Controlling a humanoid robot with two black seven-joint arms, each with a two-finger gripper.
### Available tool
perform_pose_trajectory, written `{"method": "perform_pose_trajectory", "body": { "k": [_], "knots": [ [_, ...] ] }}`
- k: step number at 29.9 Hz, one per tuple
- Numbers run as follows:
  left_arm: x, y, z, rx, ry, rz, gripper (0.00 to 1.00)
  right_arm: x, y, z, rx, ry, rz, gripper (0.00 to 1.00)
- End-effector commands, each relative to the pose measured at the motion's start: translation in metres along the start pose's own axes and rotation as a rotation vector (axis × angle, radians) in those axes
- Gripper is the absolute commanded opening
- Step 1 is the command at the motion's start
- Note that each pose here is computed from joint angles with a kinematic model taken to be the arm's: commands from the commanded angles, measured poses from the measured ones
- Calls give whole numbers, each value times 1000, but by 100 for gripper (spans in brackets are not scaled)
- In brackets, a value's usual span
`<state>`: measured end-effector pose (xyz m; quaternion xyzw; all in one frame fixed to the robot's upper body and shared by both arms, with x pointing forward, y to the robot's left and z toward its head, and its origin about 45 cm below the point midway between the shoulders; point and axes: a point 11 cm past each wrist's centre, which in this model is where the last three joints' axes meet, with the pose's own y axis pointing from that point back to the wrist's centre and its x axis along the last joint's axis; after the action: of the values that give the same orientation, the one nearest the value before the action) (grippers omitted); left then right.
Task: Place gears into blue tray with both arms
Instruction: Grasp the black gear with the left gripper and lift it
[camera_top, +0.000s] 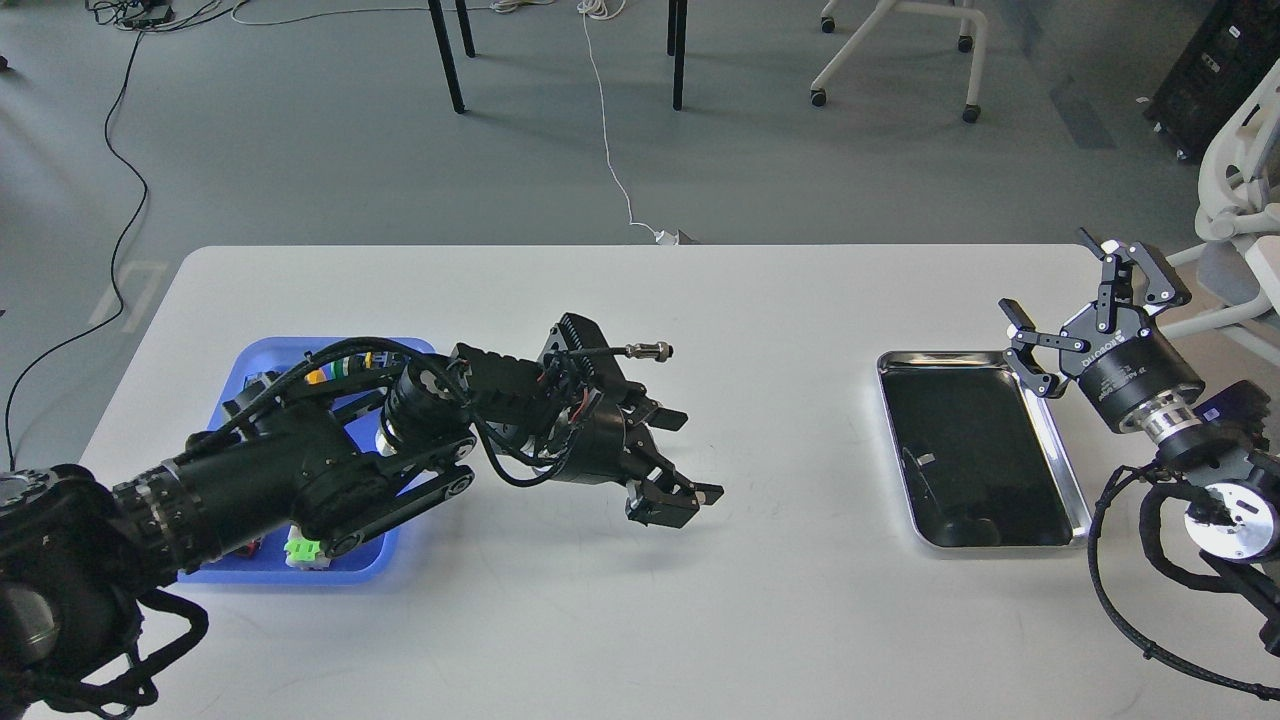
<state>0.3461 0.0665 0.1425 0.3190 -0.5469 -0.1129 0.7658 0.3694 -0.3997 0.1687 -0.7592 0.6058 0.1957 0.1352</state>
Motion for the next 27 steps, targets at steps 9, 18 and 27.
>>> {"method": "perform_pose_trajectory", "body": {
  "k": [9,18,27],
  "knots": [
    [-25,-9,-11,37,18,-73,81,5,5,0,-5,6,12,98],
    [-37,-8,-10,36,38,-84,77,6,7,2,-10,5,17,98],
    [-41,-3,-14,47,43,-87,57,6,7,2,-10,5,17,98]
  ]
}}
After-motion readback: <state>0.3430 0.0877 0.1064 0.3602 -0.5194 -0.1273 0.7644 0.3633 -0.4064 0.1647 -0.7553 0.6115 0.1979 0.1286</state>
